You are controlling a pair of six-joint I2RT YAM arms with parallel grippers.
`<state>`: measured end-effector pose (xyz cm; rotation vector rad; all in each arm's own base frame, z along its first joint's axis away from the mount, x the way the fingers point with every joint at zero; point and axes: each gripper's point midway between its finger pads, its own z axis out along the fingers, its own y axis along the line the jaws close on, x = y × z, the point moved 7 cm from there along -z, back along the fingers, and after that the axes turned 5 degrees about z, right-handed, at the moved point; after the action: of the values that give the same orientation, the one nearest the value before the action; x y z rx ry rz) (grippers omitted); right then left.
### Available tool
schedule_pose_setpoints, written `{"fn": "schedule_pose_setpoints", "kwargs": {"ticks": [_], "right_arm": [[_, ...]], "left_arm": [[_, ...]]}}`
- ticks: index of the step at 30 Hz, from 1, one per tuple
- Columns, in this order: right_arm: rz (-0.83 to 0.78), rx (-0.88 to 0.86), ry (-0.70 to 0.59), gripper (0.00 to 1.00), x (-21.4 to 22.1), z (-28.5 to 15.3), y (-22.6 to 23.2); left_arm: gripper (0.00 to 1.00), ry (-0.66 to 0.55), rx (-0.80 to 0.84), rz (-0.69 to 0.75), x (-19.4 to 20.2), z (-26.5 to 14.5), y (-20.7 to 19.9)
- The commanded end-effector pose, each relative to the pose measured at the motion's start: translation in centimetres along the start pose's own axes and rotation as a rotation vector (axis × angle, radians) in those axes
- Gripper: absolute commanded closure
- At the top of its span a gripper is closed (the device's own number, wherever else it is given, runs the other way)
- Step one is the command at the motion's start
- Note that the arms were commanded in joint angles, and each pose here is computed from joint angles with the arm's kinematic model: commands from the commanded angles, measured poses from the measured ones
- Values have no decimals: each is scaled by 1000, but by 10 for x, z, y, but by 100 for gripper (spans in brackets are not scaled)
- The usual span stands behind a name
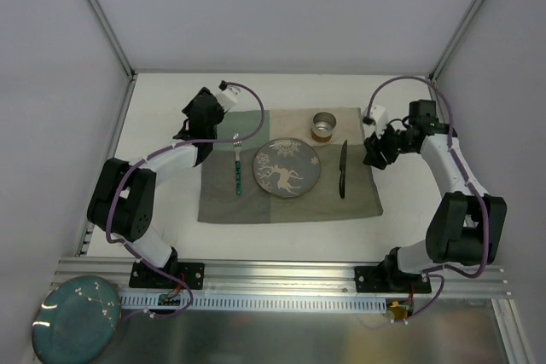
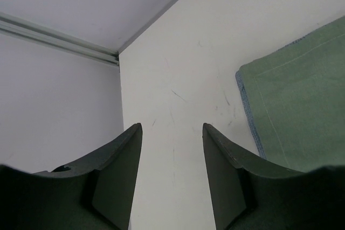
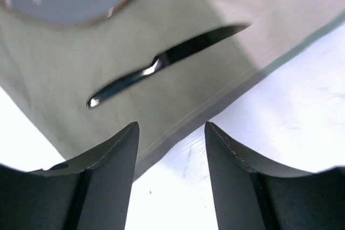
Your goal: Set the dinner table for one person
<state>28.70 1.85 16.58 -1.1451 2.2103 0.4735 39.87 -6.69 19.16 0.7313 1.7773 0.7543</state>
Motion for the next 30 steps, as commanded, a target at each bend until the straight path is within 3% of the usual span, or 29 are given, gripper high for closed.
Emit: {"fn": "schedule_pose_setpoints", "kwargs": {"ticks": [1,2,6,11,17,30], "right_arm": [[233,-33,-209,44,-39,-21,-10],[331,-45,-223,44,-41,-22,-14],[437,-35,-265,41,-54,-26,-28],[494,-43,-282,40,-45,-6,-36],[611,-141,-198,38,-22,28,-38],[598,-217,-89,38,6,61,-10]], "left_arm": [[51,-78,62,-107,-23,-10,9],[51,-76,99,-114,-23,-12,5],[51,-48,295,-100,-19,-23,-18],[50,-83,369,39,-16,-41,-43],[50,-122,440,149,-18,-57,-70],[51,-121,498,190,-12,-63,-89]]}}
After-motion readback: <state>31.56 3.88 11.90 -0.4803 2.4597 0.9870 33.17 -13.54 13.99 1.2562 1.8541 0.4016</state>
